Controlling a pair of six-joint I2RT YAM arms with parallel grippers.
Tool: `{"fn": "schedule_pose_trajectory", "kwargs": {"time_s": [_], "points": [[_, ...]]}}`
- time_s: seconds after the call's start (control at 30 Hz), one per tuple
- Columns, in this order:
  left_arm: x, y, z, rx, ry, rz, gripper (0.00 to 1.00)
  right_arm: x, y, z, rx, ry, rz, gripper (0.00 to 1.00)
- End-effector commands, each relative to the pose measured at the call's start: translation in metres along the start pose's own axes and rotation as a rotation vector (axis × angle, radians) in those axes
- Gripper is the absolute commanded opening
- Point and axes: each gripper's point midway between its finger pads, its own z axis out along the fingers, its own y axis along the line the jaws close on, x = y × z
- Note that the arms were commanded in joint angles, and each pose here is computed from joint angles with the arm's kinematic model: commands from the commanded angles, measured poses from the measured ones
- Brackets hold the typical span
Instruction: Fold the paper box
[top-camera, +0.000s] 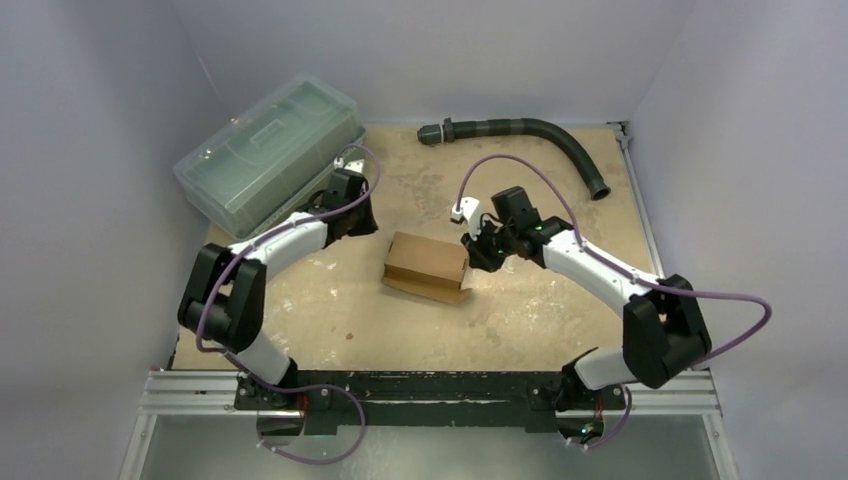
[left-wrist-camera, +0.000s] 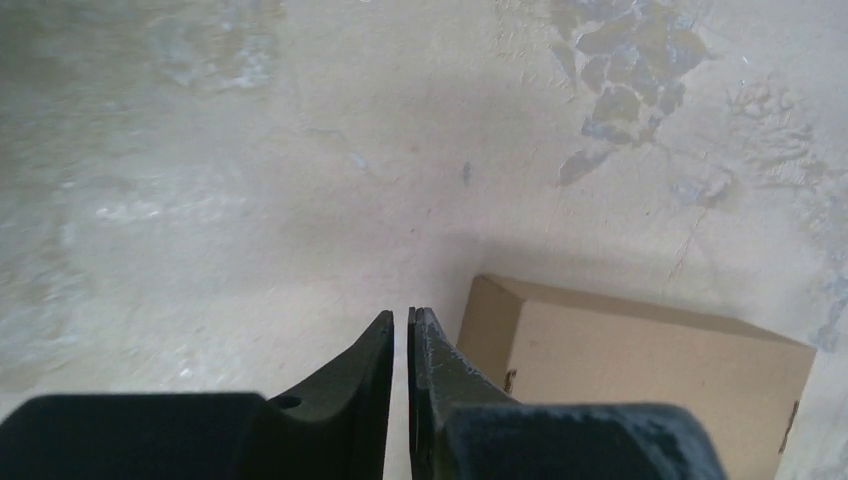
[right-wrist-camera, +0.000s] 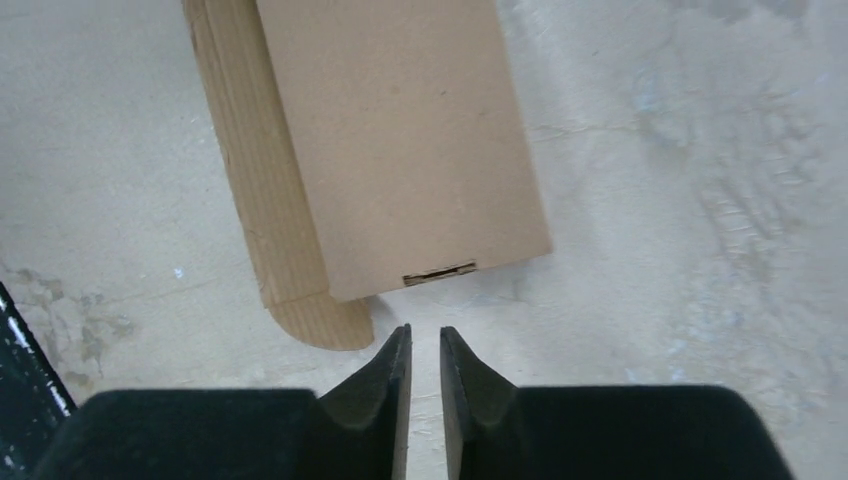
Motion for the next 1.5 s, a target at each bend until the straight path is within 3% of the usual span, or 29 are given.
{"fn": "schedule_pose_trajectory", "kwargs": {"time_s": [0.0,0.1,0.17,0.23,0.3,0.33,0.37,0.43,0.57,0.7,0.87,1.1,1.47], "points": [[-0.027,0.006,-0.053,-0.017,-0.131,0.070,0.13,-0.031,-0.004,-0.026,0.003,-0.122,-0.056,0.25],[-0.012,-0.012,-0.087,0.152,-0.182,0.050,0.28,-0.055,0.006,-0.040,-0.049,-0.209,-0.130,0.47],[0.009,-0.028,-0.106,0.308,-0.187,0.015,0.50,-0.073,0.008,-0.045,-0.072,-0.262,-0.137,0.60],[0.035,-0.046,-0.123,0.483,-0.167,-0.021,0.65,-0.082,0.006,-0.039,-0.136,-0.272,-0.095,0.69],[0.057,-0.055,-0.136,0.602,-0.147,-0.085,0.68,-0.087,0.005,-0.033,-0.251,-0.267,-0.037,0.78],[0.066,-0.057,-0.141,0.647,-0.139,-0.130,0.68,-0.086,0.006,-0.034,-0.314,-0.272,-0.001,0.95],[0.079,-0.058,-0.143,0.683,-0.119,-0.184,0.68,-0.083,0.003,-0.031,-0.328,-0.266,0.023,0.98],[0.100,-0.059,-0.147,0.733,-0.095,-0.289,0.68,-0.078,-0.006,-0.025,-0.302,-0.274,0.064,0.99],[0.135,-0.059,-0.140,0.707,-0.056,-0.335,0.63,-0.077,-0.037,-0.022,-0.193,-0.327,0.219,0.99],[0.127,-0.075,-0.141,0.707,-0.082,-0.358,0.41,-0.056,-0.066,-0.012,-0.128,-0.334,0.386,0.99],[0.097,-0.099,-0.137,0.705,-0.113,-0.375,0.21,-0.049,-0.072,-0.007,-0.149,-0.348,0.454,0.97],[0.085,-0.120,-0.106,0.664,-0.054,-0.439,0.21,-0.047,-0.067,0.009,-0.277,-0.334,0.544,0.84],[0.084,-0.110,-0.073,0.486,-0.026,-0.447,0.34,-0.034,-0.058,0.026,-0.371,-0.280,0.602,0.69]]}}
